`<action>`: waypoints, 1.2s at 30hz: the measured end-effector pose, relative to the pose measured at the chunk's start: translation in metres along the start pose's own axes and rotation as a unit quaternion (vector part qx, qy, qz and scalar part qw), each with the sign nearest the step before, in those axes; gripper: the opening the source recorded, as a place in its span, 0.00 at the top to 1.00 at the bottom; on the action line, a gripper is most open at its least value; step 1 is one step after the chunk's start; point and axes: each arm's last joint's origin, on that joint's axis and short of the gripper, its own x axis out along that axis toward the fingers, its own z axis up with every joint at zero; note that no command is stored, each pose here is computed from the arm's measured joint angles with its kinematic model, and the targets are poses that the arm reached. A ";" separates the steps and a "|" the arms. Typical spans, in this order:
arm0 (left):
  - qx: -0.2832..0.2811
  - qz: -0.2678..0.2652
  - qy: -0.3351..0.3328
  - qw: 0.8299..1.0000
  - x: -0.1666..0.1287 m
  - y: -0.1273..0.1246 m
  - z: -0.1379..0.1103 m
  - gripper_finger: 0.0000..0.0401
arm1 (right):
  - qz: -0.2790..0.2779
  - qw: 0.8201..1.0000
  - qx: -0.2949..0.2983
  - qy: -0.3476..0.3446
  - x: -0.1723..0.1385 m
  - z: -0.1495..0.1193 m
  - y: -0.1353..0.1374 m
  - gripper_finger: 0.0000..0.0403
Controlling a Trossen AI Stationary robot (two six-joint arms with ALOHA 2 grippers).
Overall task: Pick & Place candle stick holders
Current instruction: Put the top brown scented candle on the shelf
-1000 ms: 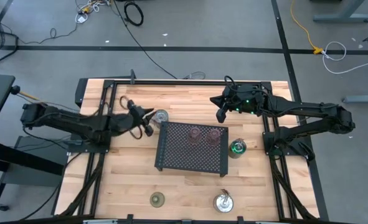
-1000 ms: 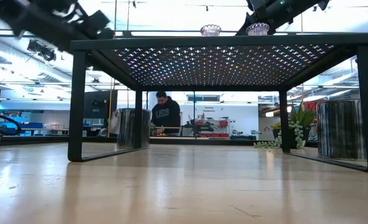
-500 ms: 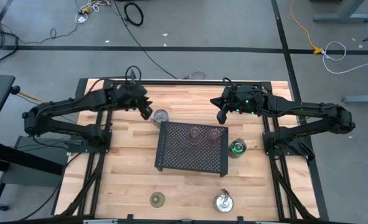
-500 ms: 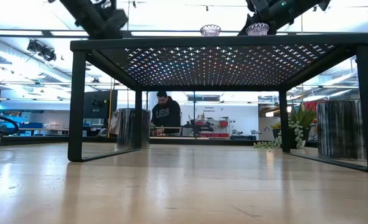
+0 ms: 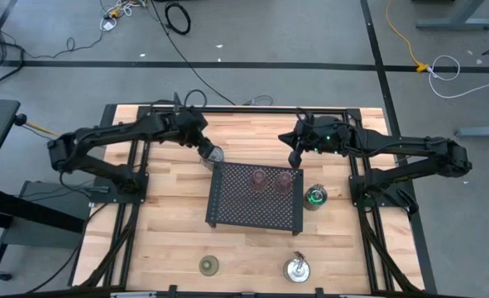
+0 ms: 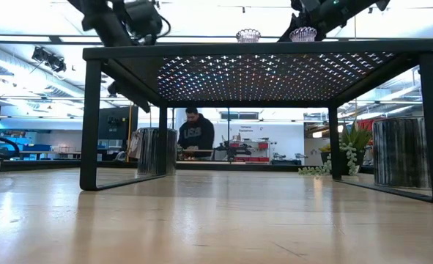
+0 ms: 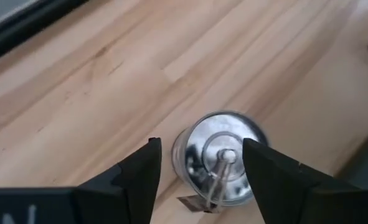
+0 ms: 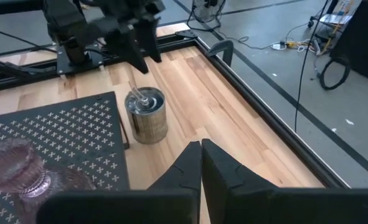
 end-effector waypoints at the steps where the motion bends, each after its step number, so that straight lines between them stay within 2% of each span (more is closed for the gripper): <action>1: 0.001 0.003 0.008 1.000 0.004 0.000 0.000 0.43 | 0.001 1.000 -0.001 0.001 0.000 0.000 0.001 0.97; 8: 0.003 0.001 0.051 0.999 0.025 -0.001 -0.004 0.46 | 0.002 1.000 -0.003 0.001 0.000 0.000 0.001 0.97; 20: -0.005 0.027 0.077 0.997 0.030 0.007 -0.007 0.51 | 0.002 1.000 -0.003 0.001 0.000 0.000 0.001 0.97; 36: -0.022 0.010 0.114 0.993 0.047 0.006 -0.010 0.54 | 0.001 1.000 -0.004 0.009 0.000 -0.002 0.001 0.97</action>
